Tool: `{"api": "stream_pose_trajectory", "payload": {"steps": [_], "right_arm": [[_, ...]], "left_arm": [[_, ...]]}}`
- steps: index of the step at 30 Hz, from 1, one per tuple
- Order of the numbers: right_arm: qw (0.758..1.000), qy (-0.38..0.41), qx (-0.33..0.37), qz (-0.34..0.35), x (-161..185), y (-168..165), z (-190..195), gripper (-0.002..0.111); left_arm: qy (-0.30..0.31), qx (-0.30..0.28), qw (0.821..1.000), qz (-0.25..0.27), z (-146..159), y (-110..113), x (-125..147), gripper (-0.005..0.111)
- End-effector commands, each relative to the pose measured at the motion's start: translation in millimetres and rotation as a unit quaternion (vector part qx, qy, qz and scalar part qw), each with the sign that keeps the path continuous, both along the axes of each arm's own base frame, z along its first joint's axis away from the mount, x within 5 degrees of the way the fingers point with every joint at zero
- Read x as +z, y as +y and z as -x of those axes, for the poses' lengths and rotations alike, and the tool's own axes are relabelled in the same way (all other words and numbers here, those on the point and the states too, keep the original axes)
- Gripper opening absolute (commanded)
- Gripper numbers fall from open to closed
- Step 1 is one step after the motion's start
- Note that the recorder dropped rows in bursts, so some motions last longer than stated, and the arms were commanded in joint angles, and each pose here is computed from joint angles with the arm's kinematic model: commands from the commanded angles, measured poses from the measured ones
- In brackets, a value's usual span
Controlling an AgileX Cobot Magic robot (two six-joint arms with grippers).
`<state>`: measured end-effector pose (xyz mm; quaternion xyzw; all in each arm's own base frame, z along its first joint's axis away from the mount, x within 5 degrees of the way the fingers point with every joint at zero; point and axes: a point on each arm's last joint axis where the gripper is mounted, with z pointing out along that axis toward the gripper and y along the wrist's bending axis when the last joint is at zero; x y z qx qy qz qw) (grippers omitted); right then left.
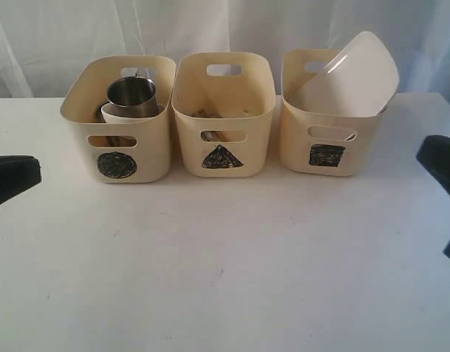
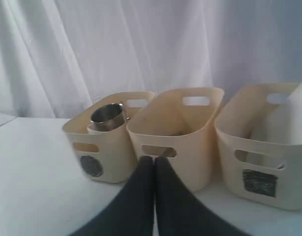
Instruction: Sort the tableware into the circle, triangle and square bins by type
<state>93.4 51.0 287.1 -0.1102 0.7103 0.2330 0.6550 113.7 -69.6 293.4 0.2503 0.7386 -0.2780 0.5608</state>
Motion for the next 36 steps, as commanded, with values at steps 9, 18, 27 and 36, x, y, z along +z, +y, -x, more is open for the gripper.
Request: {"api": "stream_pose_trajectory", "payload": {"steps": [9,18,27,36], "right_arm": [[0.988,-0.005,-0.144,0.053,-50.8,-34.5,12.3,0.0],[0.977,0.031,-0.21,0.029,-85.2,-46.2,12.9,0.0],[0.981,0.064,-0.166,0.072,-93.5,-39.2,14.9,0.0],[0.978,0.108,-0.144,0.106,-103.1,-36.8,17.9,0.0]], "left_arm": [[0.001,-0.005,1.0,0.01,2.5,-1.0,-0.7,0.0],[0.001,-0.001,1.0,0.009,2.0,-0.5,-0.7,0.0],[0.001,-0.001,1.0,0.009,2.0,-0.5,-0.7,0.0],[0.001,-0.001,1.0,0.009,2.0,-0.5,-0.7,0.0]]}}
